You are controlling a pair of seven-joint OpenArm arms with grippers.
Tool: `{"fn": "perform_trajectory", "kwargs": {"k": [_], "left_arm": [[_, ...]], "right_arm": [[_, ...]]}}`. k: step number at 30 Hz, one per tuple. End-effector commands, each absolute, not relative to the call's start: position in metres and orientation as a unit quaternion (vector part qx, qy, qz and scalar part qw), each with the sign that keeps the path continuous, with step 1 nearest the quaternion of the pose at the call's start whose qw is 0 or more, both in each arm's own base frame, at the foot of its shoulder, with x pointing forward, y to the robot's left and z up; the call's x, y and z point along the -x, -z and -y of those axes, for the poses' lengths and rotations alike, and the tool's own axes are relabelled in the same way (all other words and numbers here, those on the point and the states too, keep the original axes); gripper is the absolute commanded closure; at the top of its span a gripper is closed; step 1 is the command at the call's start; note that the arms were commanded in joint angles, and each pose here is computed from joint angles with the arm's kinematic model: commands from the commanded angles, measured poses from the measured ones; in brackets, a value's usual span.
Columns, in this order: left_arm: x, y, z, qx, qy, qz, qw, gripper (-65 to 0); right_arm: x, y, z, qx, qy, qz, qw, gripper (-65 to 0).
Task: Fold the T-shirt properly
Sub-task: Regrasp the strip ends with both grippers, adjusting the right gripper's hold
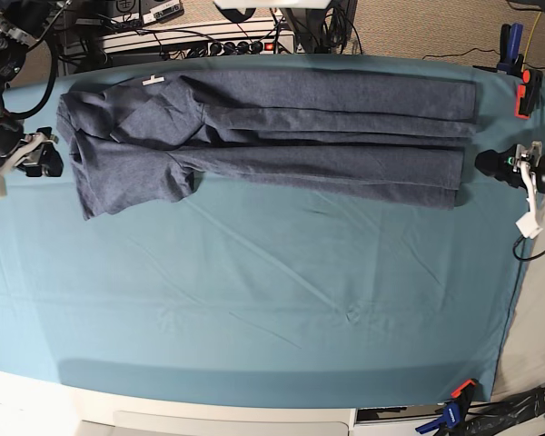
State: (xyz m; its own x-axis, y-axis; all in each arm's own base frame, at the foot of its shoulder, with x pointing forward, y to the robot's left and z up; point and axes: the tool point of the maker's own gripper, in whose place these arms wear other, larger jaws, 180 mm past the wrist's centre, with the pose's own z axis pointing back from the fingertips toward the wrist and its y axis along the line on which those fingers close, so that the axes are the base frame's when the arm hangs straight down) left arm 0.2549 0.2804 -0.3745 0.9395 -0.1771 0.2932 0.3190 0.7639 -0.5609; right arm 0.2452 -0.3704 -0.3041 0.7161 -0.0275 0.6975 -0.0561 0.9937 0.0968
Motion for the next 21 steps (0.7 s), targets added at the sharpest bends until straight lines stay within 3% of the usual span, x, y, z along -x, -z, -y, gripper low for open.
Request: {"fn": "perform_trajectory", "kwargs": {"k": [1,21], "left_arm": [[-0.258,0.36,-0.291,0.304,0.143,0.123,0.934,-25.9],[-0.255,0.33,-0.249,0.292,0.27,0.143,0.906,-26.0]], "right_arm": [[-0.254,0.278,0.381,-0.039,-0.017,0.41,0.911,-29.5],[-0.254,0.279,0.38,-0.038,-0.016,0.409,0.912,-29.5]]}}
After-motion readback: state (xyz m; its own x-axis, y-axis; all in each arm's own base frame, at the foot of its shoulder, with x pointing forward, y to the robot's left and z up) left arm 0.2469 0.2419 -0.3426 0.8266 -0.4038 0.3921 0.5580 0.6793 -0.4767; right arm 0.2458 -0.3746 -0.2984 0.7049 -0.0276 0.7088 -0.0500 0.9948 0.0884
